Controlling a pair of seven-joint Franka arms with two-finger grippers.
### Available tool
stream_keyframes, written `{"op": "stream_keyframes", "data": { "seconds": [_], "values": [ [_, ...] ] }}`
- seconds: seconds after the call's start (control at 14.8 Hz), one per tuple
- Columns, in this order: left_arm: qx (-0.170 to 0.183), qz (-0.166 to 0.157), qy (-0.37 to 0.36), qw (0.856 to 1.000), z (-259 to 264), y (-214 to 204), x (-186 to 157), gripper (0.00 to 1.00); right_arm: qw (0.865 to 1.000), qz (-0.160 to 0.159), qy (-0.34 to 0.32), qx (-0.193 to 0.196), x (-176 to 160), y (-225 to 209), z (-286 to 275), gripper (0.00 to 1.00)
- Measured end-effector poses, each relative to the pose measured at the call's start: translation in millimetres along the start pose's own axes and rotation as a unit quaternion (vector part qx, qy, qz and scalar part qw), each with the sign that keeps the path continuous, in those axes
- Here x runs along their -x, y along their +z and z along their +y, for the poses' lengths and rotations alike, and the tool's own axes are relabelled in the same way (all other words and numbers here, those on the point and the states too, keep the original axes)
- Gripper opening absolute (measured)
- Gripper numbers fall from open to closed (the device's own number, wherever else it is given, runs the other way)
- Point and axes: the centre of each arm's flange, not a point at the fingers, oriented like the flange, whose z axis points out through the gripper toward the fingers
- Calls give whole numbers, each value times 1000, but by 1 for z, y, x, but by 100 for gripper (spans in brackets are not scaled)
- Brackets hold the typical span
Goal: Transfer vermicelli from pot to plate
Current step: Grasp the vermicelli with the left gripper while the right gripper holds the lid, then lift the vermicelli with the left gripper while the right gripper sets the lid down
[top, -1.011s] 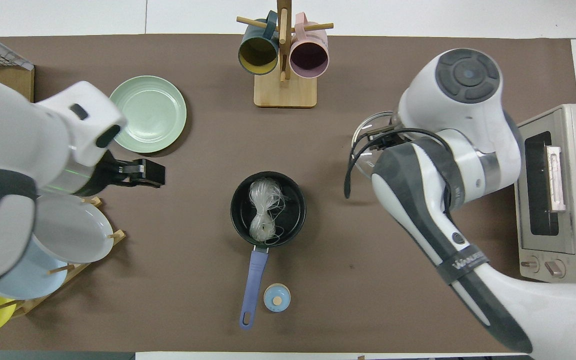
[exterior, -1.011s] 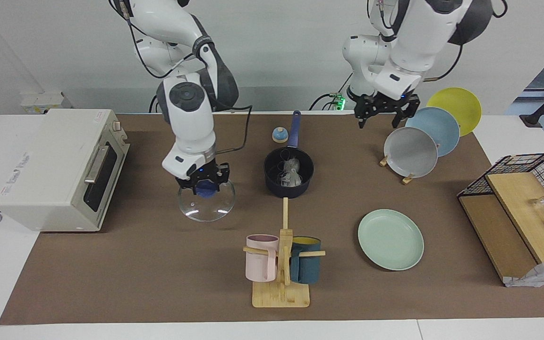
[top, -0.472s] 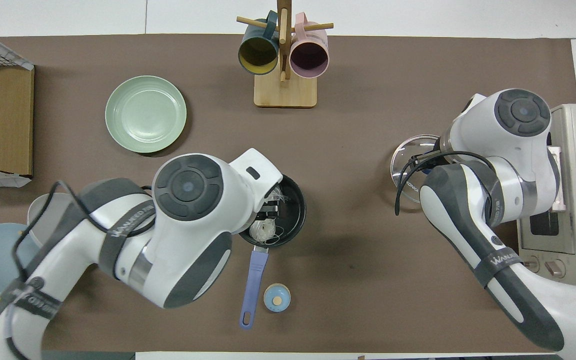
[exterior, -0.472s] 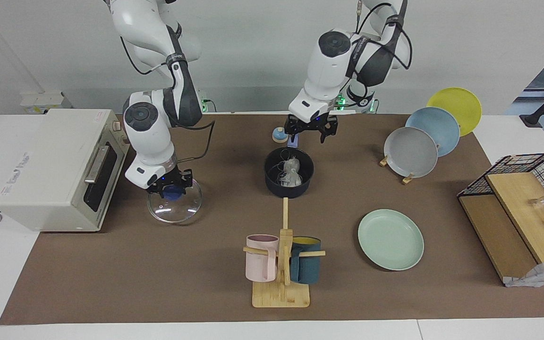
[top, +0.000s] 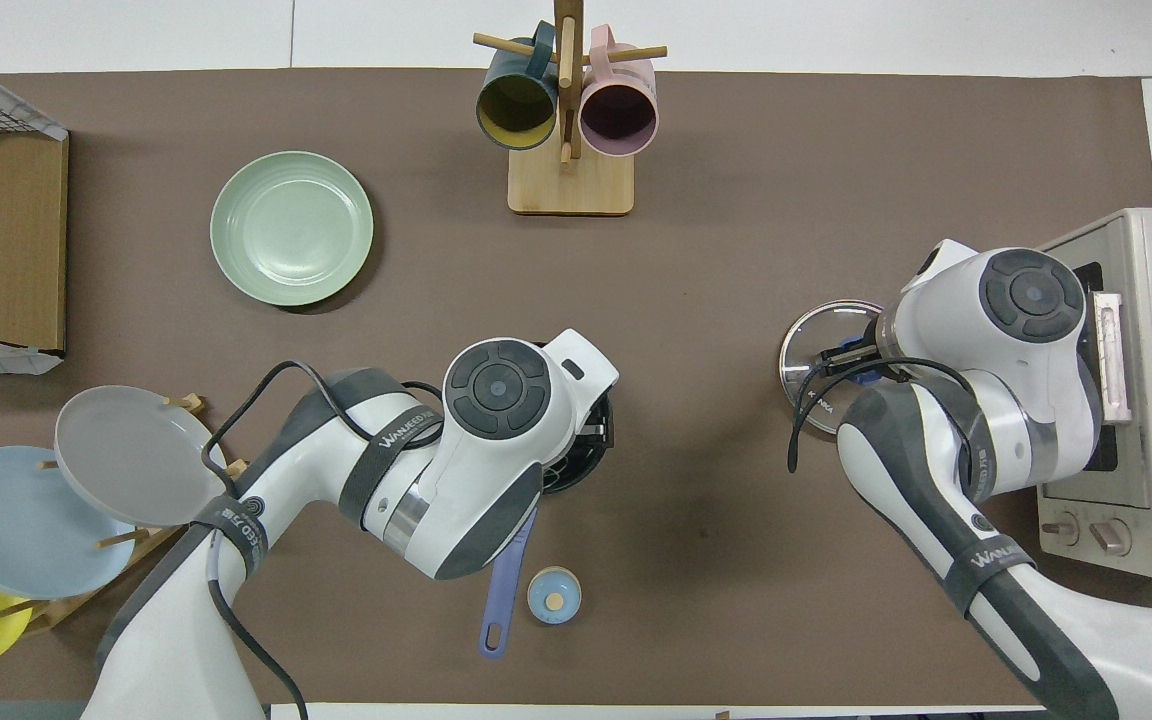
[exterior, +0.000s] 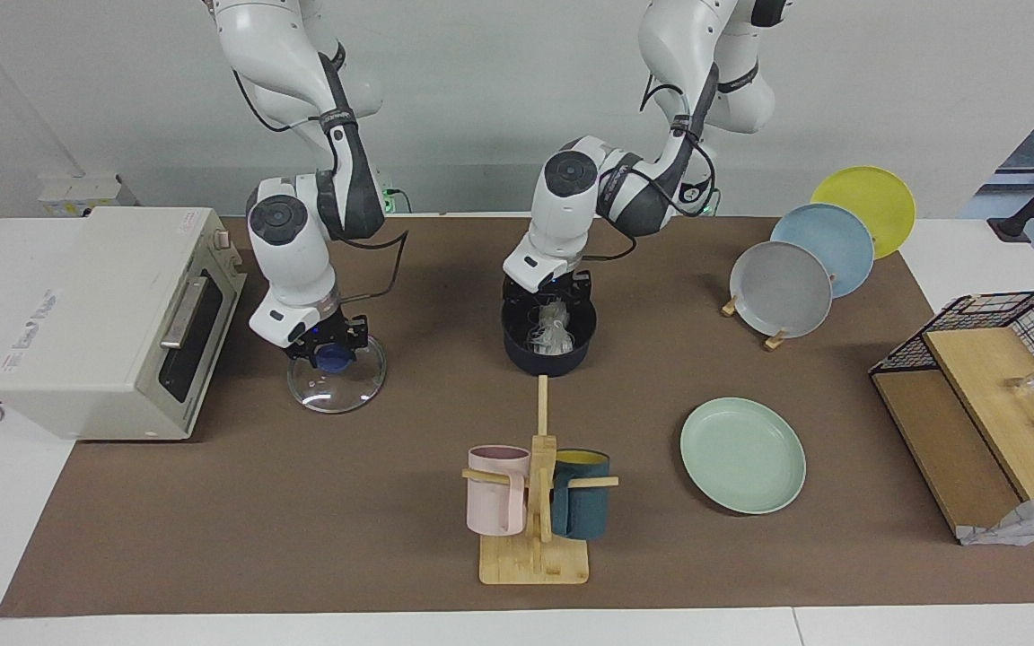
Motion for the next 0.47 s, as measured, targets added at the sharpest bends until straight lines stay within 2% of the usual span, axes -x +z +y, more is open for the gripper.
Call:
{"op": "stream_keyframes", "data": {
  "seconds": [0.07,0.27,0.34,0.47],
  "values": [
    [-1,-2,0,1000,2,4,1,100,1000,0,1,0,1,0,1,67],
    [-4,-7,0,1000,4,12,2,100,1000,3,6,1,1,-5,7,96],
    [-5,-8,0,1000,4,14,1,100,1000,0,8,1,0,-10,9,100],
    [-7,-8,8,1000,3,20,-1,100,1000,-16,11,3,-5,-35,12,100]
  ]
}}
